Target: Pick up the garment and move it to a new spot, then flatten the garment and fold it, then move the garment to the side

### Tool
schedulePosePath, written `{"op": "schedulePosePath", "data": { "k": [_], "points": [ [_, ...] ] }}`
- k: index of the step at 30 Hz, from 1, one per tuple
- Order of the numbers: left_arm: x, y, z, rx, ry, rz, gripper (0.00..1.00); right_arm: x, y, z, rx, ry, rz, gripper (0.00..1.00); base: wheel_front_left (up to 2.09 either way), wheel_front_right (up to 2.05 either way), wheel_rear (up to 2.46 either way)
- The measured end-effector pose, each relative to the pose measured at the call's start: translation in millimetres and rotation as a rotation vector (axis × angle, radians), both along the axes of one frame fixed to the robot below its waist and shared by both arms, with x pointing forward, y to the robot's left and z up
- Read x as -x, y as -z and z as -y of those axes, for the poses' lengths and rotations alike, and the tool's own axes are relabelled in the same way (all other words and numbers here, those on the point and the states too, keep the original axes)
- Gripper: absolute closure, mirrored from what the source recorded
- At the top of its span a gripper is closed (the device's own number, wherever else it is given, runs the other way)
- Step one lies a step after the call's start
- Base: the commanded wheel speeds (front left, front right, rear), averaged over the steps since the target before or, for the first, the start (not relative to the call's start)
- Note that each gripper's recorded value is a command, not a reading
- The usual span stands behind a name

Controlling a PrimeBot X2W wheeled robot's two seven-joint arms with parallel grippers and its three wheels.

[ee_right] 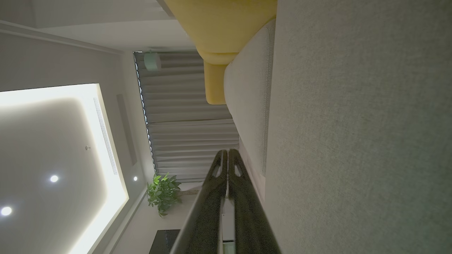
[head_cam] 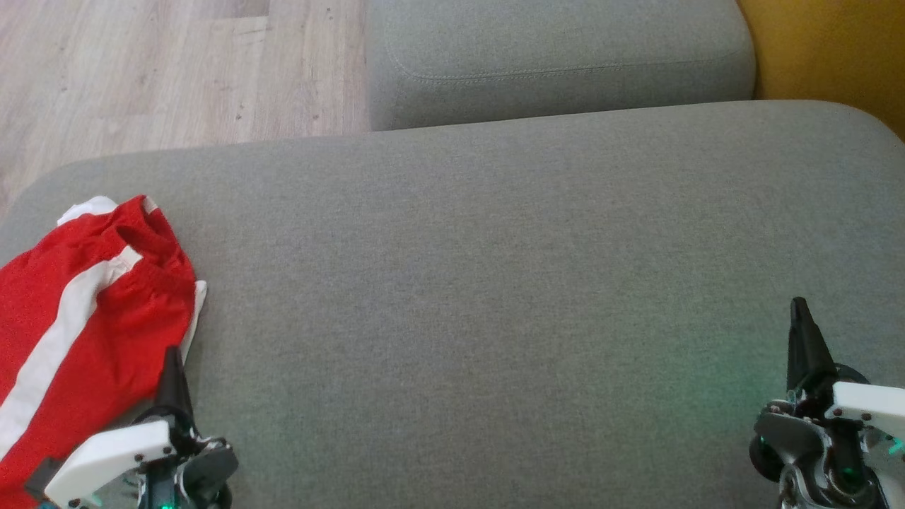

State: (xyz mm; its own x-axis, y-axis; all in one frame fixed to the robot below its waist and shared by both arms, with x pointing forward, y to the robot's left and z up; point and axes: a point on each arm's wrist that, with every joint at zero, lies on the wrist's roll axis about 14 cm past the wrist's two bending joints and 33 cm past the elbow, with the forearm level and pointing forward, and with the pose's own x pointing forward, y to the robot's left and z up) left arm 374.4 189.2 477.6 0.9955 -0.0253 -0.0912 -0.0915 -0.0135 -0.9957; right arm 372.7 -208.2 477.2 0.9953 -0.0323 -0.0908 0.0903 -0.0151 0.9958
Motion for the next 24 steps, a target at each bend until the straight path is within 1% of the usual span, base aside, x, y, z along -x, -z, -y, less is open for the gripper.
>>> {"op": "schedulePosePath", "data": {
  "k": [24],
  "points": [
    [0.0,0.0,0.0,0.0,0.0,0.0,1.0,0.0,0.0,0.0,0.0,0.0,0.0,1.0,0.0,0.0,0.0]
  ]
}}
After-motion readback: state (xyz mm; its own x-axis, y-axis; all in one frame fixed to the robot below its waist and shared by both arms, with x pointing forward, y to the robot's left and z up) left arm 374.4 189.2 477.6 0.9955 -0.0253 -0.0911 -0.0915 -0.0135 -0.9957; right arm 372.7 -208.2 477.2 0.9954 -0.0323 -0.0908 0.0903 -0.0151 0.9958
